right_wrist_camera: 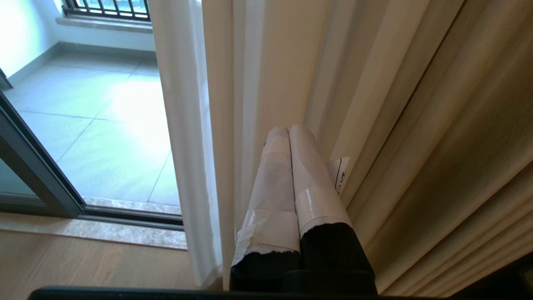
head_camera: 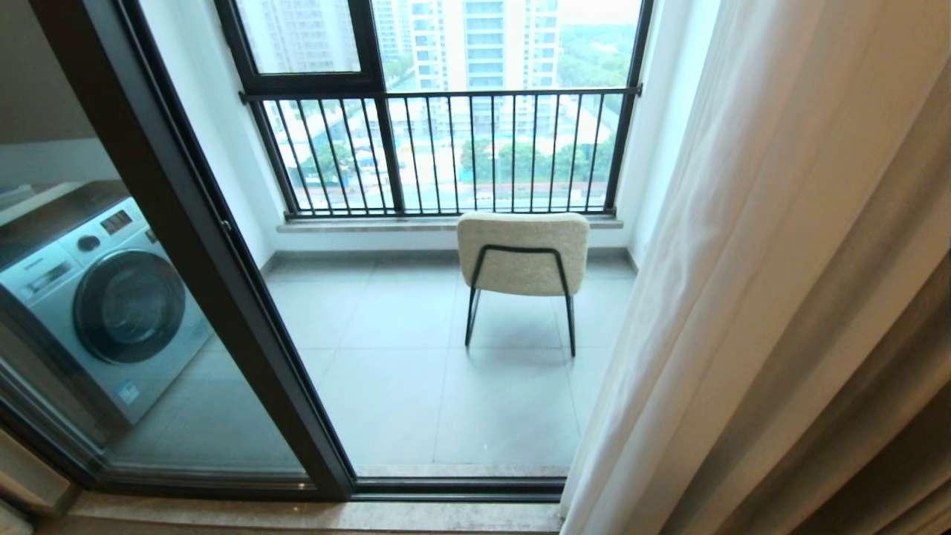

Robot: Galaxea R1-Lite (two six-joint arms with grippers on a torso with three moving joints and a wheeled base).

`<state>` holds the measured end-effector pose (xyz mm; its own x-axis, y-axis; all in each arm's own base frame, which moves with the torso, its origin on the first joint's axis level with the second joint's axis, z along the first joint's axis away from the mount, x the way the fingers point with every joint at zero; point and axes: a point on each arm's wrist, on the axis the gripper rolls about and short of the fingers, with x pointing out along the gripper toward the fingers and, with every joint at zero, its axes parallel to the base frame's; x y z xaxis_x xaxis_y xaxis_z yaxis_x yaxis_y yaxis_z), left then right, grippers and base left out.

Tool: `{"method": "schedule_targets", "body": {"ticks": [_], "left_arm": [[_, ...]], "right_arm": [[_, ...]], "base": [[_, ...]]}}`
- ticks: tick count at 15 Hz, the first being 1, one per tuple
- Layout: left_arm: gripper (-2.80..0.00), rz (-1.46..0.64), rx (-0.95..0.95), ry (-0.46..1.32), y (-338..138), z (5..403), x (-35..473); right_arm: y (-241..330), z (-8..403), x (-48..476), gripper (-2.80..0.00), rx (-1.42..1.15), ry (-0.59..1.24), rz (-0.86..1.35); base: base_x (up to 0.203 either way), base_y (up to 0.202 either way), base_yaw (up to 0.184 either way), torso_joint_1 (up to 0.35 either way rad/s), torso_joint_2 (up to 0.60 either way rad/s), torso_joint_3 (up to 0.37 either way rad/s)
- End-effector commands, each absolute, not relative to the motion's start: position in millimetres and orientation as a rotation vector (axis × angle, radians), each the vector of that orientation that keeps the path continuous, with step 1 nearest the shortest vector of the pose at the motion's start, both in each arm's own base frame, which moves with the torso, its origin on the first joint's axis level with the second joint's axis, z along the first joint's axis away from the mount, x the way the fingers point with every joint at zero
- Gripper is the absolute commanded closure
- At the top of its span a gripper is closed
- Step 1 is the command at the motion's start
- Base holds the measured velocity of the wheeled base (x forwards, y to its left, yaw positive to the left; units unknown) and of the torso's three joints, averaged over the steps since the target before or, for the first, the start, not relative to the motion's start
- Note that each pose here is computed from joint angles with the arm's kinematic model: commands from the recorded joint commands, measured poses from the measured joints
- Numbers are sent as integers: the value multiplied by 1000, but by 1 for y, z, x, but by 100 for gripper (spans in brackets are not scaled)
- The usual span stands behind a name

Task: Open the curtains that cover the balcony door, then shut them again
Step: Close the inner curtains on both sides

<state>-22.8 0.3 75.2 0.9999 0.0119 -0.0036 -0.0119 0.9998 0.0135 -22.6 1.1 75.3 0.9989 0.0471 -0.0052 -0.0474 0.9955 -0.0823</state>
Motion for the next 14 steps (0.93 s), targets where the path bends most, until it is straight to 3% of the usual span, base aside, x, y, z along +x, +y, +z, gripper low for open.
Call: {"method": "schedule_targets", "body": {"ticks": [1, 14], "left_arm": [[0, 12, 14, 3, 0, 75, -23], [0, 12, 14, 4, 0, 75, -23]], "right_arm": [[1, 75, -23, 0, -80, 1, 48], [1, 82, -21, 0, -120, -2, 47]], "base": [[0, 0, 0, 0, 0, 0], [0, 0, 0, 0, 0, 0]]}}
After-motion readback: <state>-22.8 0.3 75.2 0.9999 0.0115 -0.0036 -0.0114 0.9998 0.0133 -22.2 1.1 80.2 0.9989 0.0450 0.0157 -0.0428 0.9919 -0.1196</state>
